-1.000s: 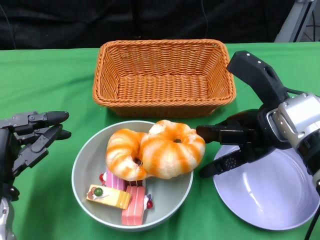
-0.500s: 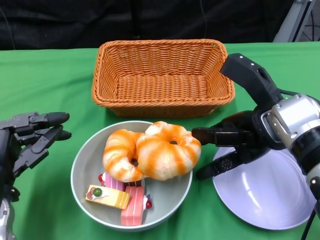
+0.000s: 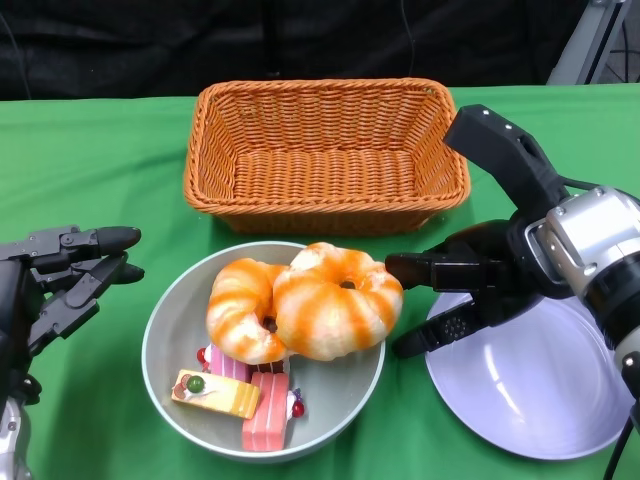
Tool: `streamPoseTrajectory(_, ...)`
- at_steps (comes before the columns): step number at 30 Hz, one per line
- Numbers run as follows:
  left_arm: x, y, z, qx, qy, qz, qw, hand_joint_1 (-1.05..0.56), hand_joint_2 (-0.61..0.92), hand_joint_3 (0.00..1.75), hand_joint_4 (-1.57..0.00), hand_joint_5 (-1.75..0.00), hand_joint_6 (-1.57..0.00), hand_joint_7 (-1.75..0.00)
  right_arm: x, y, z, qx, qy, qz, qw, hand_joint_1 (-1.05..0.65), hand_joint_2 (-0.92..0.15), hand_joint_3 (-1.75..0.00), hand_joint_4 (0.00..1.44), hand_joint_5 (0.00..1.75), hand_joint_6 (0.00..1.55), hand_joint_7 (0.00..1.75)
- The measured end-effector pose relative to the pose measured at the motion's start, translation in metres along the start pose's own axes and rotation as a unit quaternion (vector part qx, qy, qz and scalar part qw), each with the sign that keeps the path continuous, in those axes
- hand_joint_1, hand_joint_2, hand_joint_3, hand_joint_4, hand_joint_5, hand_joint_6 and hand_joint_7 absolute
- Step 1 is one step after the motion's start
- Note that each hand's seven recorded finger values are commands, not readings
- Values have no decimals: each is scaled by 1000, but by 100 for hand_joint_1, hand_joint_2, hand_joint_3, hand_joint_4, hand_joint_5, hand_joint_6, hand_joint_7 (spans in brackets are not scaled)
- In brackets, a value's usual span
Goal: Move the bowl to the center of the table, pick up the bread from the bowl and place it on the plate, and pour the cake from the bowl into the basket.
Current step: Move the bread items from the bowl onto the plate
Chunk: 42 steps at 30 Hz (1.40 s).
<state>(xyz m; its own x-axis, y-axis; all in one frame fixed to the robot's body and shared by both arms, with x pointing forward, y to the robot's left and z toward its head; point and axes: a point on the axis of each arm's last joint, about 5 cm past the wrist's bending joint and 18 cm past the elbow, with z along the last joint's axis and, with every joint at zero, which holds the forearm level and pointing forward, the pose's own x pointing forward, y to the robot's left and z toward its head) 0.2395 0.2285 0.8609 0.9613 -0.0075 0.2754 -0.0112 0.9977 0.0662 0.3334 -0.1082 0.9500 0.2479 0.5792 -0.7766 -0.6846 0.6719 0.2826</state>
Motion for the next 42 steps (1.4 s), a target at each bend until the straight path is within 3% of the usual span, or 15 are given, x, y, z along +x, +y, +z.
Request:
streamPoseTrajectory(23, 1, -2, -2, -2, 7, -4, 1000, -12, 92, 25, -99, -74, -126, -3, -10, -5, 8, -101, -18, 57, 993, -99, -92, -50, 52, 2, 0, 0)
streamPoseTrajectory(42, 1, -2, -2, 0, 2, -4, 1000, -12, 92, 27, -99, -76, -127, -3, -5, -5, 5, -109, 4, 64, 992, -97, -92, -50, 49, 1, 0, 0)
